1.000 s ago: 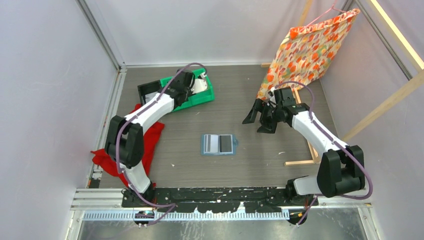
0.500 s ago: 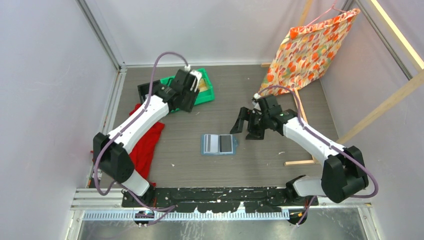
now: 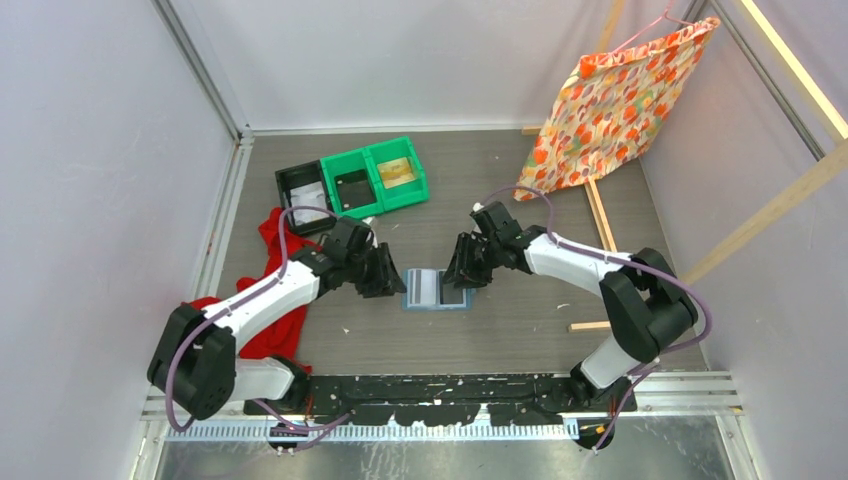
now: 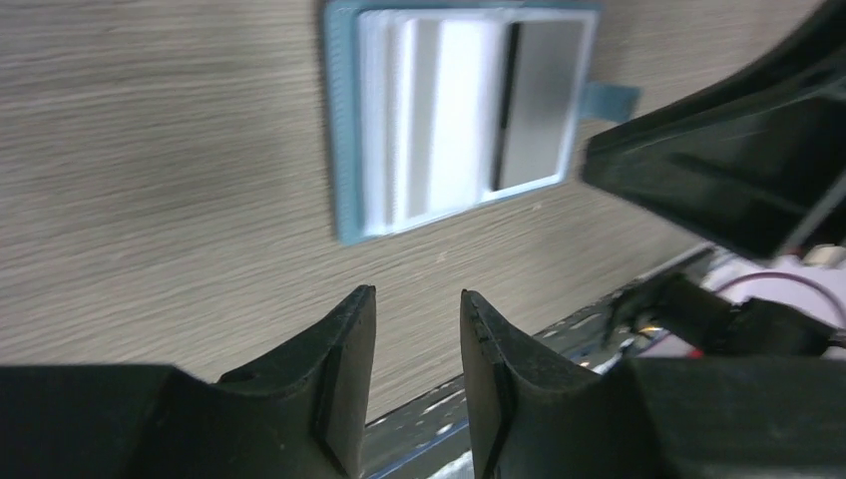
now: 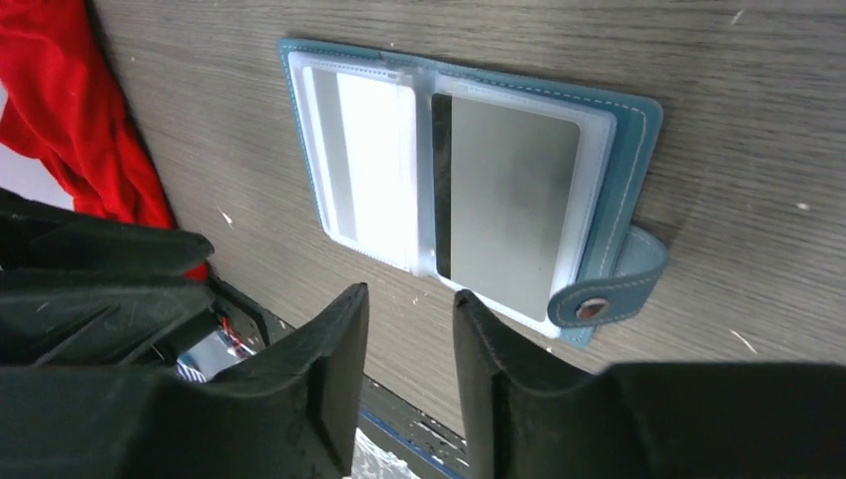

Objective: Take the credit cards out of the card holder
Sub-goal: Remove the credit card from the card holder.

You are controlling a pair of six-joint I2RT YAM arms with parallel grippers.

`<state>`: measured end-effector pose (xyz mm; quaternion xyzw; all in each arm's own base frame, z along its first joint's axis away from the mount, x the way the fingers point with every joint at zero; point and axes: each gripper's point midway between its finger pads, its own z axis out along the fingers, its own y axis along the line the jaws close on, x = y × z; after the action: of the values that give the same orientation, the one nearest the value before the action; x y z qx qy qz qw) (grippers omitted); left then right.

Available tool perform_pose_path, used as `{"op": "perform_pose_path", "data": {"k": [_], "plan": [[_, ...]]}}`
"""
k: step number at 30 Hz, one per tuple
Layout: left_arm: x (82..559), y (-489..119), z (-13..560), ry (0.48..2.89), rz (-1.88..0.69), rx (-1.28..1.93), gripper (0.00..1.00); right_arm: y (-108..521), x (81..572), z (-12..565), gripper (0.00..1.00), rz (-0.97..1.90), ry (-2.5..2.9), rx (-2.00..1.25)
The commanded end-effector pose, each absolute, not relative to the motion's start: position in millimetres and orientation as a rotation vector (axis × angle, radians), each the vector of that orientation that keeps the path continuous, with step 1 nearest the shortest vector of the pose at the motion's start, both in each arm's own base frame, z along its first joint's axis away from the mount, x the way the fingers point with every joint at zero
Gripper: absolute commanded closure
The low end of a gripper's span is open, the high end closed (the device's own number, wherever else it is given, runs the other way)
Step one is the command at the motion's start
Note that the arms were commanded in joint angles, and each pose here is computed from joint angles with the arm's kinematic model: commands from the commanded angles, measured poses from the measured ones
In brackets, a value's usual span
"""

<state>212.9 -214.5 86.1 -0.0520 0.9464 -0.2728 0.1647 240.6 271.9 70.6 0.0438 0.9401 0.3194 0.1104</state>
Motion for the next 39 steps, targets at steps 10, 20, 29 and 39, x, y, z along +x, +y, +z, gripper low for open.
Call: {"op": "perform_pose_path", "data": {"k": [10,20,29,39], "plan": [[252.1,-292.7,117.1,2.558,-1.165,-0.141,0.62,264.8,266.2,51.8,0.73,0.723,2.739,0.163],[252.5,-315.2,108.4,2.571,-1.268,-0.138,0.59,238.7,260.9,39.9,0.75,0.588,2.756,0.192],[257.7,-325.8,90.5,2.589,-1.298,-0.169,0.58,245.2,261.1,29.6,0.75,0.64,2.773,0.204],[256.4,-322.2,68.9,2.649,-1.239,-0.184,0.55,241.9,258.5,19.3,0.76,0.648,2.791,0.23]]}}
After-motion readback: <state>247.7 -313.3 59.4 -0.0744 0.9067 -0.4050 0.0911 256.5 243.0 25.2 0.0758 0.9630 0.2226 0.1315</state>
